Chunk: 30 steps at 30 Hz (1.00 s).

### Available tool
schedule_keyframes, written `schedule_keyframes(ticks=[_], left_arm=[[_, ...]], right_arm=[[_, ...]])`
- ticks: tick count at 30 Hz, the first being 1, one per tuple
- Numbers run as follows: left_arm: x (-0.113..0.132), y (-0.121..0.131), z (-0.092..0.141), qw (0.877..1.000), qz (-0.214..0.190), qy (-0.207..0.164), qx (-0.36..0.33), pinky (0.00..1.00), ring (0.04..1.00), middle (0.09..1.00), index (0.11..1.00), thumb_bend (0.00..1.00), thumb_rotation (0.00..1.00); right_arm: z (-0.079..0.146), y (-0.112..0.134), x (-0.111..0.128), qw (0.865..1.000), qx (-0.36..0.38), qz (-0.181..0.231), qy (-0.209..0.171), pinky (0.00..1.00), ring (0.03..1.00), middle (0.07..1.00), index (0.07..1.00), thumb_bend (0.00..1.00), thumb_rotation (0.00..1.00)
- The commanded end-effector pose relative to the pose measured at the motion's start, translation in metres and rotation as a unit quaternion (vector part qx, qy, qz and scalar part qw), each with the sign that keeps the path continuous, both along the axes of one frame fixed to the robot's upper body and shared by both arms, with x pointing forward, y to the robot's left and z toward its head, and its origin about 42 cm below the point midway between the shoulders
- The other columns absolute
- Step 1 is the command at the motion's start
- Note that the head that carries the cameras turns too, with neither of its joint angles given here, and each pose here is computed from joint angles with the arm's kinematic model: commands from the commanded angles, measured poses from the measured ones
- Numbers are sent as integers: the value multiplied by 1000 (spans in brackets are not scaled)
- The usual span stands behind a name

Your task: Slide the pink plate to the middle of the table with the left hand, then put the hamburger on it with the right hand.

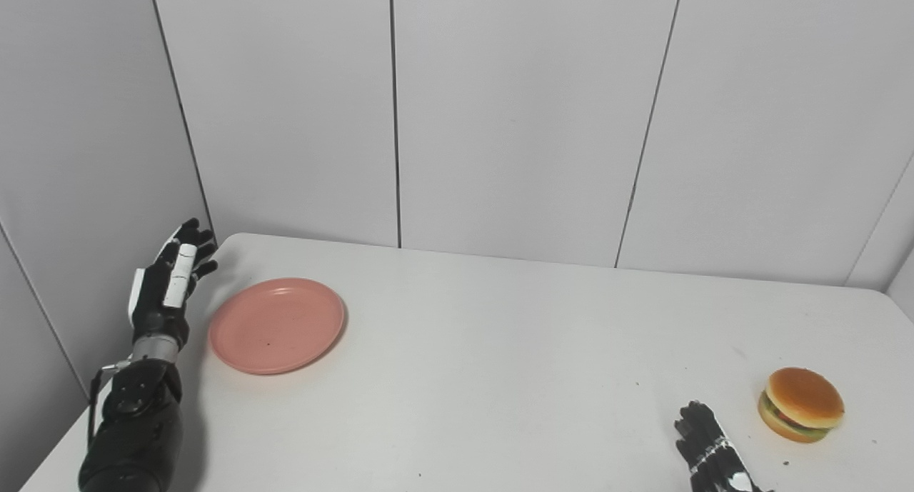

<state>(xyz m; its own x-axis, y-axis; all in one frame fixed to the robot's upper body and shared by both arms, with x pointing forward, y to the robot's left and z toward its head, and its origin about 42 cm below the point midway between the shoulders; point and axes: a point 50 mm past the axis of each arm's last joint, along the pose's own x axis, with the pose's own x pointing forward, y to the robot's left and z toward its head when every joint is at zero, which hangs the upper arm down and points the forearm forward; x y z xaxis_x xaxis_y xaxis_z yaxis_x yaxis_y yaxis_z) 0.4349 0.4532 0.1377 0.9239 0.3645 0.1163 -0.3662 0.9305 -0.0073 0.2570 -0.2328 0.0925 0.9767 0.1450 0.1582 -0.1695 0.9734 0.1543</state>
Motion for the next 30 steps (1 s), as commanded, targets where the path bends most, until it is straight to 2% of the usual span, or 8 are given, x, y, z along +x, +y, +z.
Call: schedule_keyframes(ticks=[1,8,12,15,20,28,30], left_arm=[[18,19,46,998,2,-49,30,757,823,823,826,977,814],[18,19,33,1000,-2,-18,18,748,810,808,816,986,787],[20,13,27,1000,-2,-10,9,790,841,815,819,947,771],[22,4,23,1000,-6,-11,5,817,860,843,843,876,790],[23,-7,16,1000,-20,1,15,839,892,878,887,831,838],[26,-24,8,998,-50,11,23,843,882,880,895,829,868],[26,-29,4,998,-58,15,23,836,876,872,894,854,858]], right_arm=[[-28,-1,-13,997,-4,1,73,1000,957,937,923,866,916],[-28,-2,-14,997,-6,-1,73,1000,948,926,906,865,913],[-28,-2,-14,997,-7,0,73,998,946,926,905,868,911],[-27,-1,-14,997,-7,1,73,1000,945,925,907,866,914],[-26,-1,-16,997,-6,0,73,998,949,931,911,872,909],[-25,0,-16,997,-8,-1,72,985,942,924,908,880,909],[-25,0,-16,997,-7,-2,71,985,940,920,905,879,903]])
